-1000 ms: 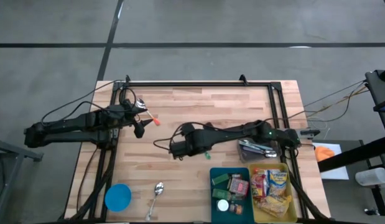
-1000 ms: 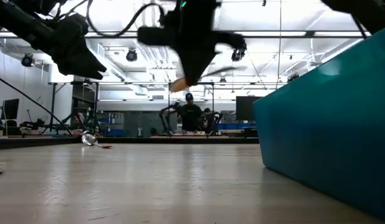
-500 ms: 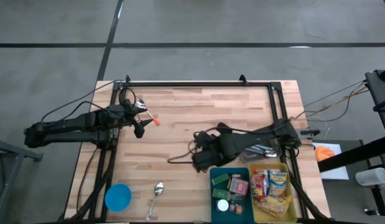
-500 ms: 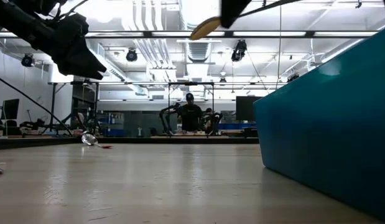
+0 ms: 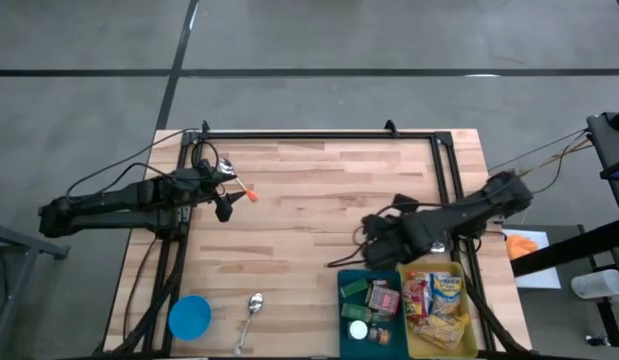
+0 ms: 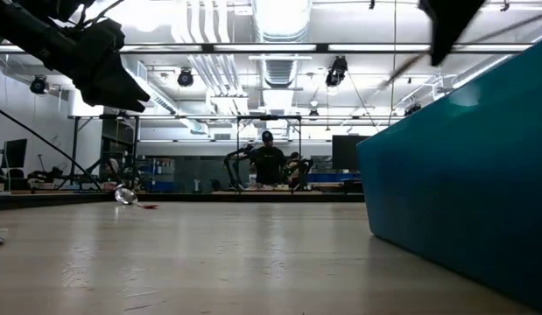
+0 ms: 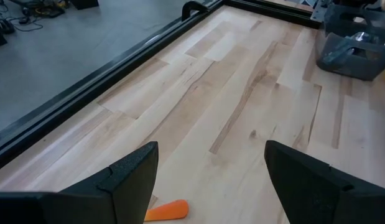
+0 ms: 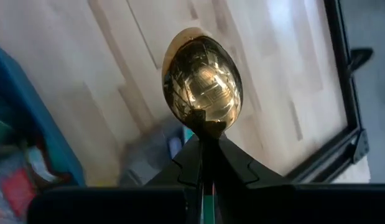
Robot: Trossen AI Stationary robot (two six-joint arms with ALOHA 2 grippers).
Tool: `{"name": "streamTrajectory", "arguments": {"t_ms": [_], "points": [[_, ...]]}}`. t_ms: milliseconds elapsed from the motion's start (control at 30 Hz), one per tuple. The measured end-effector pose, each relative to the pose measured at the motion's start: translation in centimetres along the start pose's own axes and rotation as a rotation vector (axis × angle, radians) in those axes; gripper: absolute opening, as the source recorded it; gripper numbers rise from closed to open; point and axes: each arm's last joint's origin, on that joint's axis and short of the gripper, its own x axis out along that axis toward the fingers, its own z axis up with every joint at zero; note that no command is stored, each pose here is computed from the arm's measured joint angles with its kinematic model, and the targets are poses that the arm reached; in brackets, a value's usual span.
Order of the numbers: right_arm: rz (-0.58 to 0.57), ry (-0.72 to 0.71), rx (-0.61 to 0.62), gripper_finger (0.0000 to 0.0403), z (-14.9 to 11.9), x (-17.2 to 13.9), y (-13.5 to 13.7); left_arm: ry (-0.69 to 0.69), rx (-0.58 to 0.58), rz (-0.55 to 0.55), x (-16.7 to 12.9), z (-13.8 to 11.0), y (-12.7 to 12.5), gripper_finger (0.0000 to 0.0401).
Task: Pick & Place Food Item
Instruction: Put the green spoon into the black bin
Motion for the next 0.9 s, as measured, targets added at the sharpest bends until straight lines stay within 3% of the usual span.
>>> {"name": "streamTrajectory", "arguments": {"t_ms": [267, 567, 900], "points": [[0.084, -0.077, -0.023, 0.0019, -4.4, 1.2, -1.6, 0.0, 0.0, 0.0, 0.0, 0.0, 0.0, 0.0298], [0.101, -0.045, -0.128, 0.0019, -8.7, 2.4, -3.0, 0.0, 0.0, 0.0, 0.0, 0.0, 0.0, 0.0298], [0.032, 0.013, -0.276, 0.0019, -11.6, 5.9, -3.4, 0.0, 0.0, 0.0, 0.0, 0.0, 0.0, 0.0298]]}}
